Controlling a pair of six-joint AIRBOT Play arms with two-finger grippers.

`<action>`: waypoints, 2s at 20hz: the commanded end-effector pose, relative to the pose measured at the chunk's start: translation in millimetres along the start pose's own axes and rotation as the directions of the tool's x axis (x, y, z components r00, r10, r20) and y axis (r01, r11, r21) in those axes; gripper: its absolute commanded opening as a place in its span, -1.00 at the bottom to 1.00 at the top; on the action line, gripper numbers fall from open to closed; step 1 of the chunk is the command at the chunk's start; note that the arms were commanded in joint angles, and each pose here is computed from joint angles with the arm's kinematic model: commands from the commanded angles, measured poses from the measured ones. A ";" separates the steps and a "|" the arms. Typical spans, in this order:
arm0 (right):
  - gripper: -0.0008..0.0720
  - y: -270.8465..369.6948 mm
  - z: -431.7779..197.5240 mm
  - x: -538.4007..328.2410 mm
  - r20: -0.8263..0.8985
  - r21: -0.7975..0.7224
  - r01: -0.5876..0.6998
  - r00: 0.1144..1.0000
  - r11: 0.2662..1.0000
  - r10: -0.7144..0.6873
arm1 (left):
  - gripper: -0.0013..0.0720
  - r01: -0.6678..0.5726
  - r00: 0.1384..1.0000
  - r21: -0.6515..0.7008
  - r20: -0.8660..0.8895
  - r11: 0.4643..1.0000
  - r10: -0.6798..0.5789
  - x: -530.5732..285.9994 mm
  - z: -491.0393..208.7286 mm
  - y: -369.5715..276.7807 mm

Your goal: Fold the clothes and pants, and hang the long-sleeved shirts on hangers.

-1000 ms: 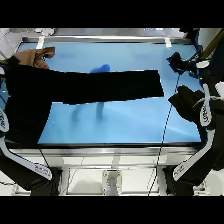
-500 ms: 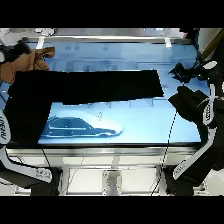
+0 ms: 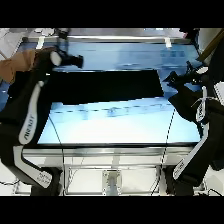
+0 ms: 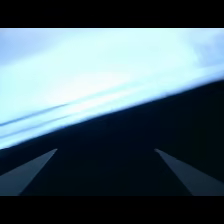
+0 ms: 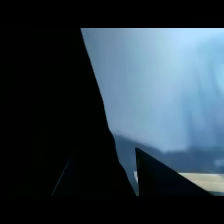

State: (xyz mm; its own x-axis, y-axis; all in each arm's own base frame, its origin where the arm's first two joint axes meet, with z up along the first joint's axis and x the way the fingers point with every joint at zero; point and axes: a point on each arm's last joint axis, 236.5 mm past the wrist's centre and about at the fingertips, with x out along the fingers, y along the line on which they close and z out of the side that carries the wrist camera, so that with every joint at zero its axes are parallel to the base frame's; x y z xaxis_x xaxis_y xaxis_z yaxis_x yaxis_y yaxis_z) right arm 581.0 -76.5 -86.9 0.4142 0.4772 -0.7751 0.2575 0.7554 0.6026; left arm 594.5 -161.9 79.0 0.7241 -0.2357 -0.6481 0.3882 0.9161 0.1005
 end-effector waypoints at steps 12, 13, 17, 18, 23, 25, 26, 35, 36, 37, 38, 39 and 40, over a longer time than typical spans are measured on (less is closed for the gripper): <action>-0.06 -4.1 -29.4 27.9 -0.117 -0.016 -0.004 0.993 1.000 0.002 | 0.97 0.160 0.979 0.163 -0.155 0.974 -0.135 55.7 -56.4 -125.1; 0.00 -2.3 -33.1 28.6 -0.132 -0.025 -0.007 0.991 1.000 0.004 | 0.97 0.160 0.979 0.163 -0.155 0.973 -0.135 55.7 -56.3 -125.4; -0.01 7.1 -43.7 34.1 -0.170 -0.061 -0.015 0.985 0.998 0.004 | 0.97 0.161 0.979 0.163 -0.155 0.973 -0.136 55.6 -56.4 -125.9; -0.04 11.0 -46.6 36.1 -0.179 -0.069 -0.018 0.984 0.997 0.005 | 0.97 0.161 0.979 0.163 -0.155 0.973 -0.136 55.6 -56.4 -125.9; -0.66 35.5 -54.3 43.5 -0.199 -0.107 -0.065 0.979 0.992 0.042 | 0.96 0.162 0.978 0.162 -0.156 0.973 -0.137 55.7 -56.7 -126.4; -0.96 55.7 -49.6 35.8 -0.181 -0.116 -0.126 0.978 0.985 0.104 | -0.24 0.194 0.971 0.119 -0.165 0.974 -0.174 55.9 -59.9 -135.6; -0.96 68.1 -47.5 28.0 -0.174 -0.123 -0.156 0.976 0.980 0.134 | -0.94 0.218 0.963 0.092 -0.179 0.972 -0.200 56.6 -64.7 -143.5; -0.96 240.9 -43.2 -60.0 -0.019 -0.393 -0.292 0.950 0.872 0.310 | -0.92 0.447 0.793 -0.252 -0.332 0.858 -0.511 81.9 -148.7 -257.6; -0.96 261.7 -53.8 -59.4 -0.030 -0.424 -0.304 0.946 0.853 0.322 | -0.92 0.444 0.799 -0.247 -0.326 0.861 -0.505 82.7 -146.7 -256.1; -0.96 279.4 -65.7 -55.6 -0.048 -0.448 -0.317 0.942 0.836 0.331 | -0.92 0.438 0.808 -0.245 -0.314 0.865 -0.498 80.1 -138.4 -247.2; -0.97 297.2 -80.9 -48.7 -0.077 -0.471 -0.335 0.937 0.816 0.340 | -0.92 0.433 0.818 -0.250 -0.295 0.866 -0.494 74.2 -125.6 -234.4; -0.97 313.8 -98.9 -39.5 -0.114 -0.495 -0.353 0.932 0.794 0.343 | -0.92 0.422 0.837 -0.254 -0.261 0.870 -0.482 65.1 -106.2 -214.3; -0.97 328.3 -116.1 -30.4 -0.148 -0.519 -0.369 0.927 0.771 0.345 | -0.92 0.404 0.860 -0.255 -0.222 0.879 -0.459 55.0 -86.6 -190.2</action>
State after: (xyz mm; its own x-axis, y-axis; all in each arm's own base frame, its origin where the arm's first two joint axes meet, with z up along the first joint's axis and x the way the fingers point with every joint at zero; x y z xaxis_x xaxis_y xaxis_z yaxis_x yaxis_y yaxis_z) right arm 568.6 151.3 99.6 0.3948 0.7329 -0.5541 -0.3134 0.6743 0.6686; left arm 493.5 -342.3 -78.2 0.2640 -0.5299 -0.8059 0.5178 0.7828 -0.3451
